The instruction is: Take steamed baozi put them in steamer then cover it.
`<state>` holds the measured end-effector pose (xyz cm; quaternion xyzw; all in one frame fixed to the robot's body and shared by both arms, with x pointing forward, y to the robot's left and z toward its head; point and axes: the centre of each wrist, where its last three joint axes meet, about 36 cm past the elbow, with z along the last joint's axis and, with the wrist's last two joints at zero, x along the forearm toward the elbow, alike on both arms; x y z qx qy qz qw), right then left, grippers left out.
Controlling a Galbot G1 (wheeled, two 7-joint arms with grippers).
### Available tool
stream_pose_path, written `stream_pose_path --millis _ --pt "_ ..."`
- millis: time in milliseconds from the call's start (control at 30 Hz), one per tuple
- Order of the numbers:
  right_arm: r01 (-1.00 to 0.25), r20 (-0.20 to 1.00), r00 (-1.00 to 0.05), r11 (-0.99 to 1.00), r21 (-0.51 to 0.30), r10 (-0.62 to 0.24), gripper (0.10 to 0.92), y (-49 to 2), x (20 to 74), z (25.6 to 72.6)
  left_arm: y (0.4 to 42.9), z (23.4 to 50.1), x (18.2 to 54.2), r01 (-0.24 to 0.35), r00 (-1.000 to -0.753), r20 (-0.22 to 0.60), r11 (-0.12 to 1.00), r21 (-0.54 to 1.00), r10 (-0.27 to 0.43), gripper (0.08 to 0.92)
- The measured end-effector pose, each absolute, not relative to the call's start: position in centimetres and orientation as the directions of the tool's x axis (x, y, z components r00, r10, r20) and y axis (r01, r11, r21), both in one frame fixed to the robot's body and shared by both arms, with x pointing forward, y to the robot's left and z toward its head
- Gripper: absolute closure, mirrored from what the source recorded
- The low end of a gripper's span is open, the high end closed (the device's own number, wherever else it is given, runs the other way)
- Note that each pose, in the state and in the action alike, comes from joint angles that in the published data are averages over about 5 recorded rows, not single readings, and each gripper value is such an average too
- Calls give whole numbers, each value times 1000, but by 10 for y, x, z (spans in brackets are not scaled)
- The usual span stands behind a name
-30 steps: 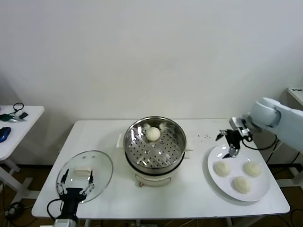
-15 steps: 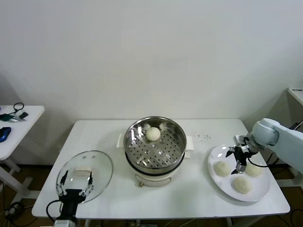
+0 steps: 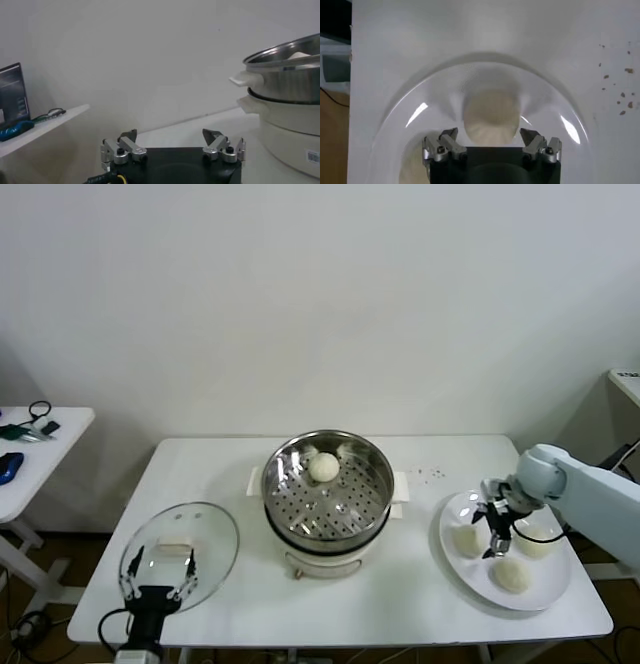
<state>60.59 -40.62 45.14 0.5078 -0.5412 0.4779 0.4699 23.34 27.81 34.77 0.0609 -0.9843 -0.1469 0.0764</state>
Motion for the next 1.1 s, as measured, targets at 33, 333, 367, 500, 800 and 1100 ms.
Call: stream_pose_path --millis 33,333,367,500,800,1100 --pt "-999 994 -43 26 -40 -100 200 -405 607 451 278 348 233 -98 -981 132 949 298 -142 177" --pt "-999 995 -39 14 -38 -96 278 -400 612 446 278 347 233 -98 -981 133 950 298 -143 177" --pt "-999 995 -38 13 -37 -97 285 -400 612 446 278 347 233 -98 -981 133 950 298 -143 177" --pt "-999 994 -37 12 -36 -100 306 -399 612 446 278 347 233 -98 -981 133 950 298 -143 177" --pt "-998 991 -54 28 -51 -122 310 -406 613 463 279 348 233 -100 -981 131 949 300 -144 177" --pt "-993 981 -121 31 -117 -151 316 -412 633 538 276 350 234 -94 -982 127 950 296 -137 177"
